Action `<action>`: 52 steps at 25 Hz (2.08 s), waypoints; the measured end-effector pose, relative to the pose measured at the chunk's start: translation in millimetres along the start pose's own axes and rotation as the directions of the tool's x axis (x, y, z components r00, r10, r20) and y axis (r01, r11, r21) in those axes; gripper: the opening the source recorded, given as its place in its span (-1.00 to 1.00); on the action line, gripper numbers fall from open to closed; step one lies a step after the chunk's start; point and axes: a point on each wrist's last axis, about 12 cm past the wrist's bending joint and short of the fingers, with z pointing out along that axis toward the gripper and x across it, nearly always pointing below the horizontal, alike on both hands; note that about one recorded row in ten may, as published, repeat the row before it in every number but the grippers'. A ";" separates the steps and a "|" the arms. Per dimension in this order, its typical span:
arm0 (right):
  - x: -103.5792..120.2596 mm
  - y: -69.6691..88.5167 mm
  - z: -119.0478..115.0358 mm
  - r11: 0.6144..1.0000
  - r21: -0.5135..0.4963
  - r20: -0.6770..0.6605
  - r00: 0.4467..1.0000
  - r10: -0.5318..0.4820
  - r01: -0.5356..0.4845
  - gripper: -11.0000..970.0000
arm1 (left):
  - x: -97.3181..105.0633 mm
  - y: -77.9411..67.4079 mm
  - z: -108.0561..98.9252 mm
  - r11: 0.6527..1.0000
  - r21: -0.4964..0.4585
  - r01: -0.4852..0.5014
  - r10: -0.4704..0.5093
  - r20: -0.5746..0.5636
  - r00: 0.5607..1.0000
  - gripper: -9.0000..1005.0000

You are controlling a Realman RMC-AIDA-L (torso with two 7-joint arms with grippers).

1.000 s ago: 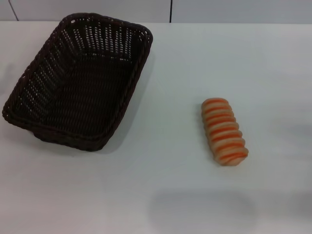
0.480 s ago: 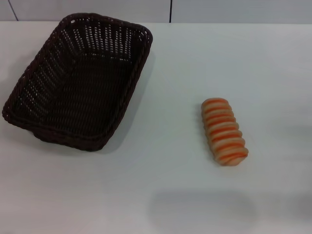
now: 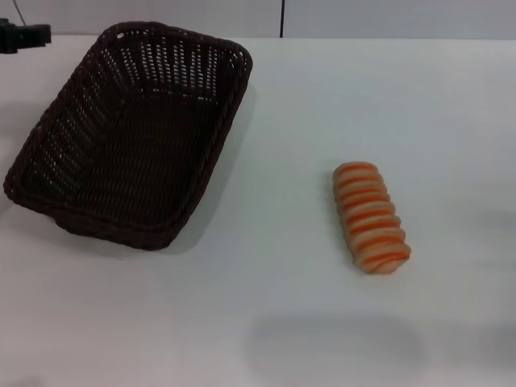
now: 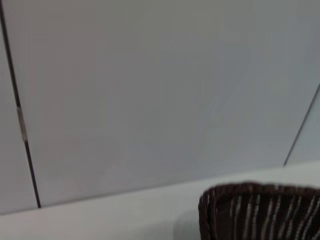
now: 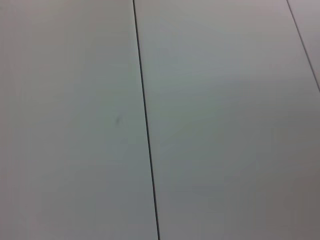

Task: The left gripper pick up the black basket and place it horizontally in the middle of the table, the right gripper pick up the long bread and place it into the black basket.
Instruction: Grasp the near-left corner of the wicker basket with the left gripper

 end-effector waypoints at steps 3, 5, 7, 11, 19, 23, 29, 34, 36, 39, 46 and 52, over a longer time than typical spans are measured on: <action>0.0 0.1 0.1 1.000 0.000 0.000 1.000 0.000 0.000 0.41 | -1.5 -5.2 5.1 1.000 -0.011 -0.026 0.025 -0.036 0.999 0.25; 0.0 0.0 0.1 1.000 0.000 0.000 1.000 0.000 0.000 0.41 | -2.1 -11.4 11.1 0.998 -0.015 -0.057 0.055 -0.077 0.995 0.24; 0.0 0.1 0.1 1.000 0.000 0.000 1.000 0.000 0.000 0.41 | -1.3 -14.9 14.4 0.997 -0.018 -0.076 0.073 -0.107 0.992 0.24; 0.0 0.1 0.1 1.000 0.000 0.000 1.000 0.000 0.000 0.41 | 0.4 -20.1 19.6 0.996 -0.013 -0.094 0.091 -0.143 0.985 0.23; 0.0 0.5 0.7 1.000 -0.002 0.001 1.000 0.001 -0.001 0.41 | 12.2 -21.3 35.3 0.996 0.005 -0.092 0.091 -0.217 0.972 0.21; 0.0 0.5 0.8 1.000 -0.002 0.001 1.000 0.001 -0.001 0.41 | 14.7 -20.4 38.5 0.996 0.002 -0.093 0.091 -0.231 0.969 0.21; 0.0 1.2 1.8 1.000 -0.004 0.003 1.000 0.002 -0.002 0.41 | 20.6 -21.3 46.1 0.995 -0.001 -0.102 0.098 -0.248 0.964 0.19; -0.1 1.4 2.9 1.000 -0.006 0.006 1.000 0.002 -0.002 0.41 | 25.4 -19.4 53.1 0.993 -0.017 -0.119 0.109 -0.278 0.954 0.19; -0.2 1.4 3.0 1.000 -0.006 0.006 1.000 0.002 -0.002 0.41 | 26.4 -19.8 55.3 0.993 -0.017 -0.121 0.111 -0.289 0.951 0.18; -0.4 1.3 3.0 1.000 -0.006 0.008 1.000 0.002 -0.002 0.41 | 26.8 -20.5 56.2 0.993 -0.017 -0.118 0.108 -0.294 0.950 0.18; -0.8 0.8 3.3 1.000 -0.007 0.010 1.000 0.001 -0.001 0.41 | 26.8 -24.0 58.0 0.991 -0.012 -0.132 0.123 -0.295 0.947 0.16; -1.3 -0.2 1.9 1.000 -0.004 0.012 1.000 -0.001 0.001 0.41 | 27.4 -23.2 58.4 0.990 -0.018 -0.140 0.128 -0.303 0.944 -0.13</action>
